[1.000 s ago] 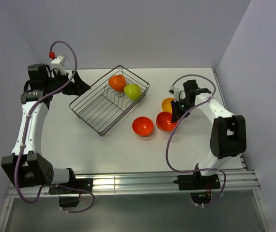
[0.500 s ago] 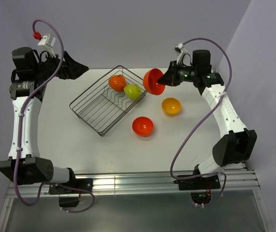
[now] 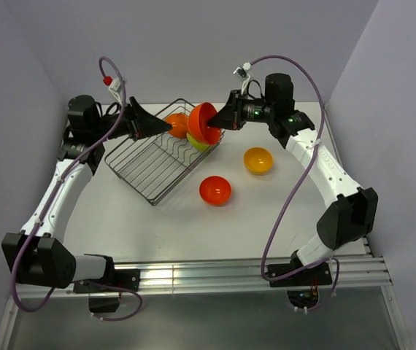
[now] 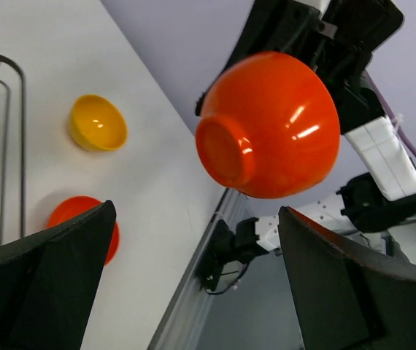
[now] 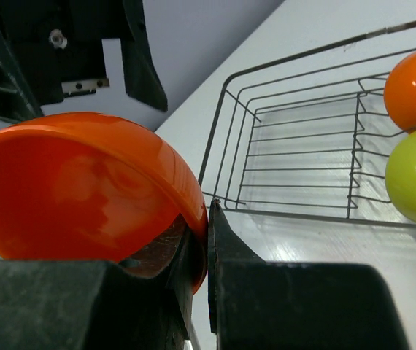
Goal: Load the bowls into the dish rack
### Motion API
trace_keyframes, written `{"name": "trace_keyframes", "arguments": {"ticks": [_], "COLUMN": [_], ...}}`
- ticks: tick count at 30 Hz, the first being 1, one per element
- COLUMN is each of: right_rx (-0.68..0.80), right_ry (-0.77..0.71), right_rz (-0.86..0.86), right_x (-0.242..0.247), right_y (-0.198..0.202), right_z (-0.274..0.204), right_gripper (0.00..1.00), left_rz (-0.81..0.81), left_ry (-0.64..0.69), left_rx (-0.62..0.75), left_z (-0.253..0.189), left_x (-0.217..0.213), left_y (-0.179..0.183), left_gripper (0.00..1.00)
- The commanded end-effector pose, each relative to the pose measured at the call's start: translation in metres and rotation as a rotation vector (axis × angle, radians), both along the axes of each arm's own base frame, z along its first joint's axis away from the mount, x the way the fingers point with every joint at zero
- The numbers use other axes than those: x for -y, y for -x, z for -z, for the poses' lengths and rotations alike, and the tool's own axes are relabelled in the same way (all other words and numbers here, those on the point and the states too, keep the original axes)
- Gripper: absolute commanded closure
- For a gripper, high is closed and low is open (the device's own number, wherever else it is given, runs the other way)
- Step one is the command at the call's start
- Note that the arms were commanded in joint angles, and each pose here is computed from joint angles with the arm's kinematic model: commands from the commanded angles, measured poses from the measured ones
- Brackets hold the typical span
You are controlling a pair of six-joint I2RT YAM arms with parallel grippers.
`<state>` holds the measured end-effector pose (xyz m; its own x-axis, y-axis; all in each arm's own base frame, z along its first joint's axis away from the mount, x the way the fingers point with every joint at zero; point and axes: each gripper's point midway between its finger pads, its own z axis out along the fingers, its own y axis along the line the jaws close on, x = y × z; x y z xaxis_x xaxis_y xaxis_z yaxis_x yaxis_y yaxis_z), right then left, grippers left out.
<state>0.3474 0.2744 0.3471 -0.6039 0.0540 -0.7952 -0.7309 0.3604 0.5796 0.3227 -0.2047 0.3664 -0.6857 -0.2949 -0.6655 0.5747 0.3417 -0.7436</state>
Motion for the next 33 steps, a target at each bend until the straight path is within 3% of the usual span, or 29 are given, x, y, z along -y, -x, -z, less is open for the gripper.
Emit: {"name": "trace_keyframes", "arguments": {"ticks": [1, 5, 9, 21, 33], "right_rx": [0.083, 0.067, 0.039, 0.046, 0.071], "right_ry": [-0.047, -0.007, 0.005, 0.034, 0.095], "right_rz": [-0.021, 0.018, 0.024, 0.016, 0.069], "right_x": [-0.012, -0.014, -0.018, -0.03, -0.031], "right_y": [-0.004, -0.007, -0.006, 0.007, 0.002], "right_z": [-0.023, -0.014, -0.005, 0.005, 0.011], "right_gripper": [1.0, 1.0, 1.0, 1.0, 1.0], "left_rz": [0.09, 0.1, 0.097, -0.011, 0.049], "left_ry": [0.122, 0.179, 0.182, 0.058, 0.054], "left_rx": [0.069, 0.036, 0.085, 0.046, 0.061], "left_z": [-0.034, -0.035, -0.043, -0.025, -0.026], "left_x": [0.014, 0.017, 0.023, 0.041, 0.053], "left_y": [0.024, 0.03, 0.041, 0.023, 0.037], "left_gripper": [0.01, 0.0, 0.0, 0.0, 0.08]}}
